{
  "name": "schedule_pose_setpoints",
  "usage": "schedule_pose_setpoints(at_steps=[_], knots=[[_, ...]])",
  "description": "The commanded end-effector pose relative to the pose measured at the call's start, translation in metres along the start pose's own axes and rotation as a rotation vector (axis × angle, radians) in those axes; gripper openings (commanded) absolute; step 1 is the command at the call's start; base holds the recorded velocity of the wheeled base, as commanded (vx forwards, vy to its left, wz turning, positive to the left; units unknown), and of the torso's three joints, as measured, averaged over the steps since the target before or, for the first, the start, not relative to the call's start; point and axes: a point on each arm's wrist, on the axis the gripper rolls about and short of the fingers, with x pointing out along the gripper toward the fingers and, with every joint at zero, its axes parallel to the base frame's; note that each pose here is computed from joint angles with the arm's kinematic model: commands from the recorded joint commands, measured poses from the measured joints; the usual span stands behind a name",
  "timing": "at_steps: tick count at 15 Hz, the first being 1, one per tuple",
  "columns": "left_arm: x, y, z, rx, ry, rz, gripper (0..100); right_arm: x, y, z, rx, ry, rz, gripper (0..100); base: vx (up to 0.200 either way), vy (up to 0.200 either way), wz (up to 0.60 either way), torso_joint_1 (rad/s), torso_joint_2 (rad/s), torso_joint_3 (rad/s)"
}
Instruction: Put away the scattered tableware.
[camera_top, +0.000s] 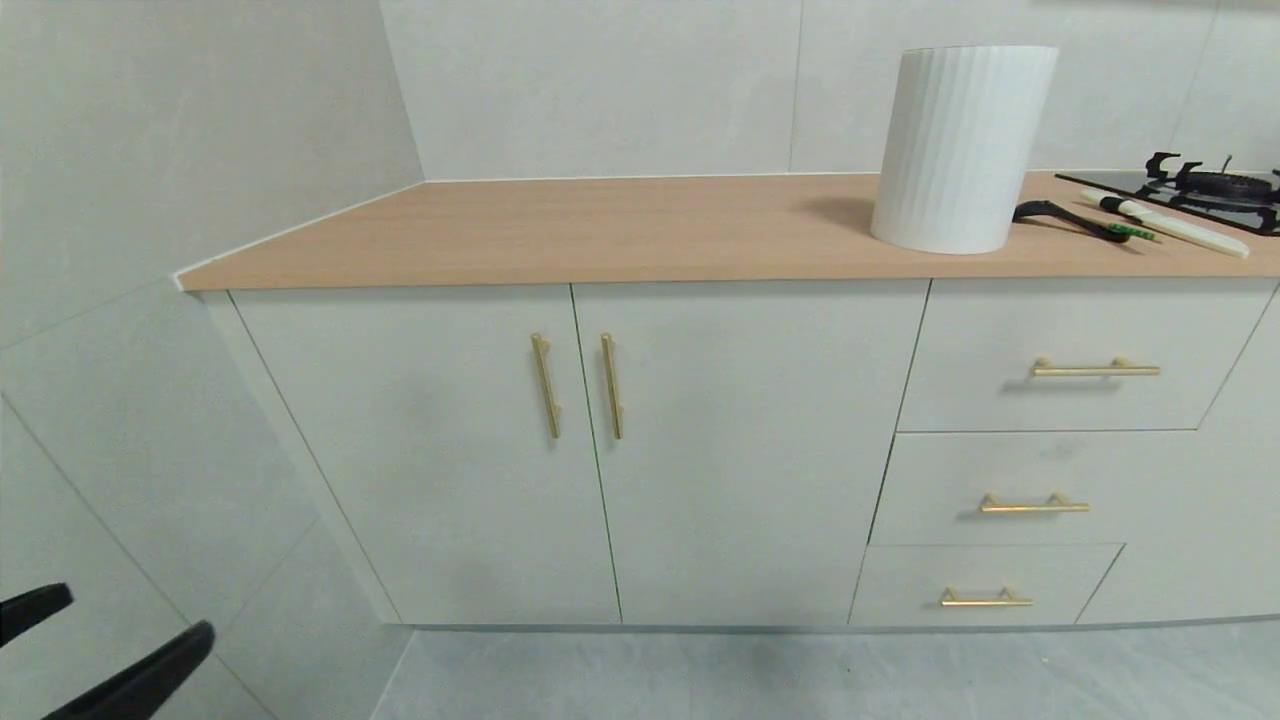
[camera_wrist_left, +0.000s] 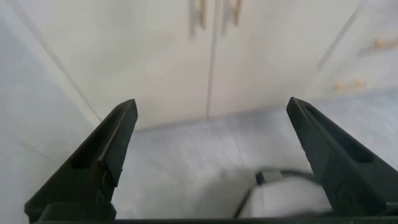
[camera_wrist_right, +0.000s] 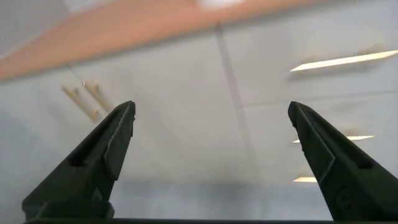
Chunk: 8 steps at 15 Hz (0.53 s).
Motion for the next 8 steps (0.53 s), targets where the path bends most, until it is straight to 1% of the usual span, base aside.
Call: schedule_pose_setpoints(at_steps=[1, 2, 3, 4, 5, 6, 7, 8], knots=[[-0.033, 0.007, -0.012, -0.027, -0.155, 0.067, 100, -0.080, 0.002, -0.018, -0.093, -0.090, -0.038, 100, 0.000, 0.000, 0.00, 0.000, 0.00, 0.000], [-0.050, 0.009, -0.017, -0.041, -0.232, 0.117, 100, -0.112, 0.003, -0.034, -0.143, -0.015, -0.045, 100, 0.000, 0.000, 0.00, 0.000, 0.00, 0.000], [-0.058, 0.009, -0.022, -0.033, -0.252, 0.150, 100, -0.127, 0.003, -0.041, -0.144, -0.007, -0.037, 100, 0.000, 0.000, 0.00, 0.000, 0.00, 0.000], [-0.067, 0.009, -0.030, -0.004, -0.272, 0.170, 100, -0.139, 0.003, -0.048, -0.150, -0.030, -0.023, 100, 0.000, 0.000, 0.00, 0.000, 0.00, 0.000], [-0.074, 0.008, -0.037, 0.027, -0.278, 0.196, 100, -0.148, 0.002, -0.056, -0.165, -0.039, -0.019, 100, 0.000, 0.000, 0.00, 0.000, 0.00, 0.000], [-0.079, 0.007, -0.044, 0.049, -0.288, 0.222, 100, -0.154, 0.001, -0.064, -0.187, -0.052, -0.014, 100, 0.000, 0.000, 0.00, 0.000, 0.00, 0.000], [-0.081, 0.007, -0.049, 0.063, -0.290, 0.233, 100, -0.158, 0.000, -0.070, -0.204, -0.069, -0.011, 100, 0.000, 0.000, 0.00, 0.000, 0.00, 0.000], [-0.083, 0.006, -0.055, 0.085, -0.296, 0.244, 100, -0.161, -0.002, -0.081, -0.246, -0.084, -0.014, 100, 0.000, 0.000, 0.00, 0.000, 0.00, 0.000]])
